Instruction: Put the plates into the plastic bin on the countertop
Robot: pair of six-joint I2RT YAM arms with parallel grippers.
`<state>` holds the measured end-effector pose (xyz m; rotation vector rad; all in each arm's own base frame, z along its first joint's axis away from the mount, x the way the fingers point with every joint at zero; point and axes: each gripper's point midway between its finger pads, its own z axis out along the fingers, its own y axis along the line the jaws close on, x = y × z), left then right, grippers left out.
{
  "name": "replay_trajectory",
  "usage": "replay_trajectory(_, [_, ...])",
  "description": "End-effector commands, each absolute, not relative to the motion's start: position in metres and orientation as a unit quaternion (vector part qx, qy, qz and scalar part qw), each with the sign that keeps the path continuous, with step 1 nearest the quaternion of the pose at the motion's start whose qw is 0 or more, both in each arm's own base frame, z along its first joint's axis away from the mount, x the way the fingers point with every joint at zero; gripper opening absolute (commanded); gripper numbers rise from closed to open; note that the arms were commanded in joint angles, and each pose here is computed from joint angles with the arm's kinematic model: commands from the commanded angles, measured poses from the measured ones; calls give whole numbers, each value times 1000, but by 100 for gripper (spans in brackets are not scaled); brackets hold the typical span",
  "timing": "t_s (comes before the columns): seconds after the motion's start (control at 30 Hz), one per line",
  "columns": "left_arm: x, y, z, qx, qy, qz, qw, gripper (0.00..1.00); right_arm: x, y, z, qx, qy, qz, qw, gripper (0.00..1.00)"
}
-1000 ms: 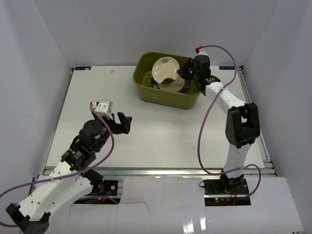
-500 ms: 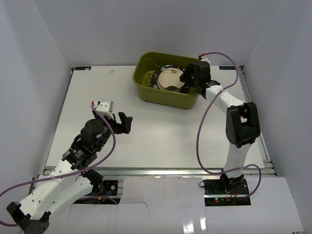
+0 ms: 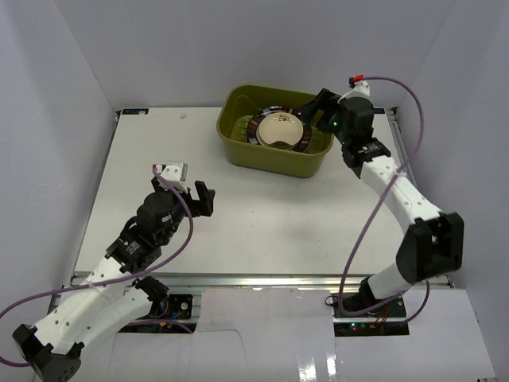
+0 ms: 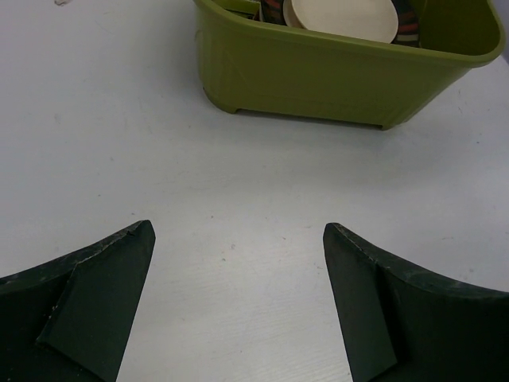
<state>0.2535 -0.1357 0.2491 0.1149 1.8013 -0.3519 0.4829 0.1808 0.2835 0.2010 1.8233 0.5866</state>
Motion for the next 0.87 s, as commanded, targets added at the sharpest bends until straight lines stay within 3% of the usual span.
replay_trajectory(0.0, [255, -126, 253, 33, 775, -138, 616, 98, 443, 178, 343, 59, 720, 298, 624, 90])
replay_trajectory(0.07, [252, -126, 259, 17, 769, -154, 621, 98, 411, 169, 365, 48, 698, 309, 644, 90])
replay_trajectory(0.2, [244, -127, 288, 7, 742, -192, 643, 98, 339, 171, 325, 5, 716, 350, 604, 90])
replay_trajectory(0.23, [242, -128, 297, 14, 735, -199, 648, 98, 315, 165, 338, -3, 700, 358, 618, 90])
replay_trajectory(0.4, [234, -126, 356, 16, 715, -217, 665, 98, 253, 119, 313, 21, 689, 304, 657, 90])
replay_trajectory(0.5, [227, -130, 372, 18, 711, -243, 660, 98, 229, 87, 302, 59, 693, 255, 672, 90])
replay_trajectory(0.73, [211, -138, 368, 31, 705, -285, 648, 98, 206, 70, 308, 81, 669, 249, 696, 90])
replay_trajectory(0.83, [207, -137, 381, 31, 694, -295, 655, 98, 201, 67, 338, 77, 651, 251, 712, 90])
